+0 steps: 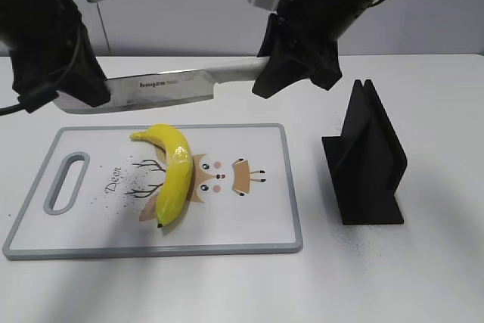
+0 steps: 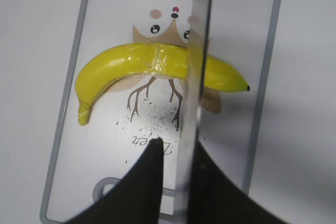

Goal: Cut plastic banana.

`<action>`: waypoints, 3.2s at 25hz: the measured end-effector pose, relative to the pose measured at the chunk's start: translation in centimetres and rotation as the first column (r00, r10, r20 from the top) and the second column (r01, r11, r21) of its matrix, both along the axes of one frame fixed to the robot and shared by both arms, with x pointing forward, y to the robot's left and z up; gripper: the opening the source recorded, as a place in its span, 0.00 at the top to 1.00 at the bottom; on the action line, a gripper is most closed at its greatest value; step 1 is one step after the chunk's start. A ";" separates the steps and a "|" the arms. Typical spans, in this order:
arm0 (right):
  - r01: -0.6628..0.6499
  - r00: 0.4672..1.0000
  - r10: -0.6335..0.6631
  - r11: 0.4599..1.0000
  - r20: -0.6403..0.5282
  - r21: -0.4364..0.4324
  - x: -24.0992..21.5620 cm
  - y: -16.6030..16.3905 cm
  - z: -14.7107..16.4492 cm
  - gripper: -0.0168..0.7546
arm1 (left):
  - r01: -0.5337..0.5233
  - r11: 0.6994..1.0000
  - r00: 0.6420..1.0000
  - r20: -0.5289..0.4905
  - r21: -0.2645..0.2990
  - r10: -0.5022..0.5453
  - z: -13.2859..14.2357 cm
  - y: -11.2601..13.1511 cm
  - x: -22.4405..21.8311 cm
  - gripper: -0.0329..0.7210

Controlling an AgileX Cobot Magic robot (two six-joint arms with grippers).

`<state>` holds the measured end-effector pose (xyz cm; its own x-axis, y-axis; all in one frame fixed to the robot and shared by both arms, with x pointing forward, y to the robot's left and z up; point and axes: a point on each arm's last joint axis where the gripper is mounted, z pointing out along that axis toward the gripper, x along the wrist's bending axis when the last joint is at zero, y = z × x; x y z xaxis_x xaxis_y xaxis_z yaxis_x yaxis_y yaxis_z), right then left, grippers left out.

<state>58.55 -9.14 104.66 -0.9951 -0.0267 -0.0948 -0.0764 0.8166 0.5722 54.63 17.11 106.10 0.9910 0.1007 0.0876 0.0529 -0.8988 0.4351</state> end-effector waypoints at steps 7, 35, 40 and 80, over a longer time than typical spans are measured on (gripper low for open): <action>0.007 1.000 -0.007 1.000 0.007 0.002 0.2 0.1 -0.2 0.77 | -0.007 1.000 1.000 0.005 0.002 0.007 -0.4 -0.1 0.3 0.94; 0.140 0.966 -0.196 0.946 -0.169 -0.292 3.9 0.6 -15.1 0.75 | -0.113 0.991 0.979 -0.162 0.075 0.124 -13.4 -1.6 5.3 0.92; 0.139 0.976 -0.177 0.954 -0.125 -0.266 3.2 0.4 -11.0 0.75 | -0.109 0.993 0.983 -0.142 0.050 0.115 -10.4 -1.4 4.3 0.92; 0.611 0.779 -0.624 0.777 -0.056 -0.151 1.2 -1.8 3.5 0.77 | -0.919 0.393 0.394 0.058 0.027 0.917 5.8 9.7 1.4 0.13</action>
<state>59.74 -10.96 108.18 -0.8051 0.5922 -0.0334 0.5184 0.7298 0.4456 55.98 26.85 111.93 0.2980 0.9431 0.1477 0.8476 -0.3326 0.4135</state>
